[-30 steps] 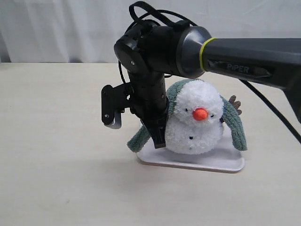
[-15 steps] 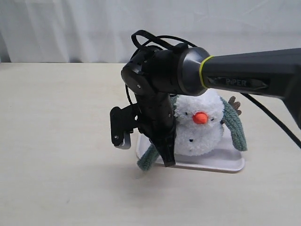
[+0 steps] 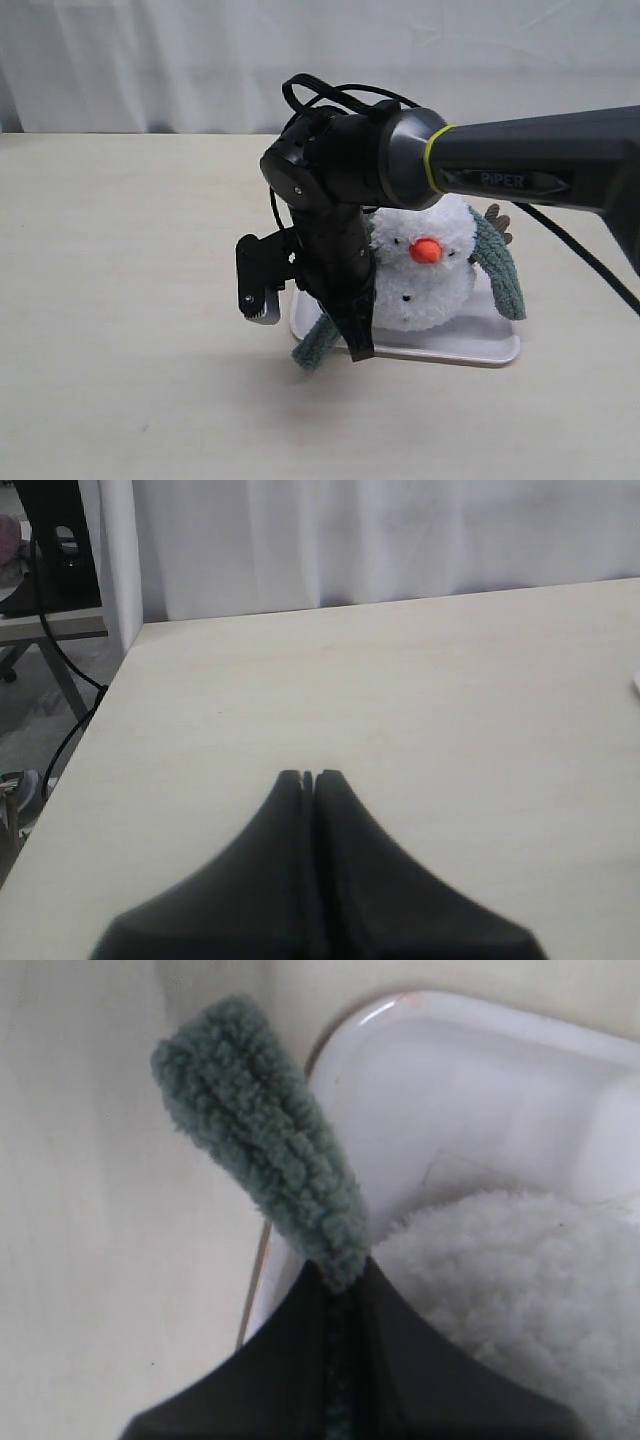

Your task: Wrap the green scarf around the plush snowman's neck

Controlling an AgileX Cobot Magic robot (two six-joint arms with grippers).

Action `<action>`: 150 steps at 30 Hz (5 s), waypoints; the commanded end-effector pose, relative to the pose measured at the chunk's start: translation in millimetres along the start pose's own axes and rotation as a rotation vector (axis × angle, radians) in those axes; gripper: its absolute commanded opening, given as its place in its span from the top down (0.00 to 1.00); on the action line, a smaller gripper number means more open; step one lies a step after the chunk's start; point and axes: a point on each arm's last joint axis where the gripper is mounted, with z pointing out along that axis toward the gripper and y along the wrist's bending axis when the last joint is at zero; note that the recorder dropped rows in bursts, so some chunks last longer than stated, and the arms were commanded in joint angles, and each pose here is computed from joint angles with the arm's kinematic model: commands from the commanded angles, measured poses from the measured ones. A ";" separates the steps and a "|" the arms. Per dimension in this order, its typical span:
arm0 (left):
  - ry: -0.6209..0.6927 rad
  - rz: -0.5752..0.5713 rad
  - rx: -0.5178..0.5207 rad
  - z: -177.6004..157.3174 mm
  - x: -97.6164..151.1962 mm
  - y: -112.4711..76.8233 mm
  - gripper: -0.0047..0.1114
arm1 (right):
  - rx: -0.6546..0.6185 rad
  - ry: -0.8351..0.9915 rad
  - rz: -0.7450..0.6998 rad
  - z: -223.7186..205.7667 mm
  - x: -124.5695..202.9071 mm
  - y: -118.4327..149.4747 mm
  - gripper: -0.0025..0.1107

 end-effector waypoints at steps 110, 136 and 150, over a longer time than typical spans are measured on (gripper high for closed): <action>-0.013 -0.007 -0.003 0.1 -0.3 0.1 0.96 | 0.075 -0.374 0.978 -62.6 86.8 -37.8 0.94; -0.013 -0.007 -0.003 0.1 -0.3 0.1 0.96 | 0.130 -0.311 1.100 -132.8 148.8 -4.1 0.69; -0.013 -0.007 -0.003 0.1 -0.3 0.1 0.96 | 0.130 -0.346 1.219 -60.0 214.8 35.7 0.51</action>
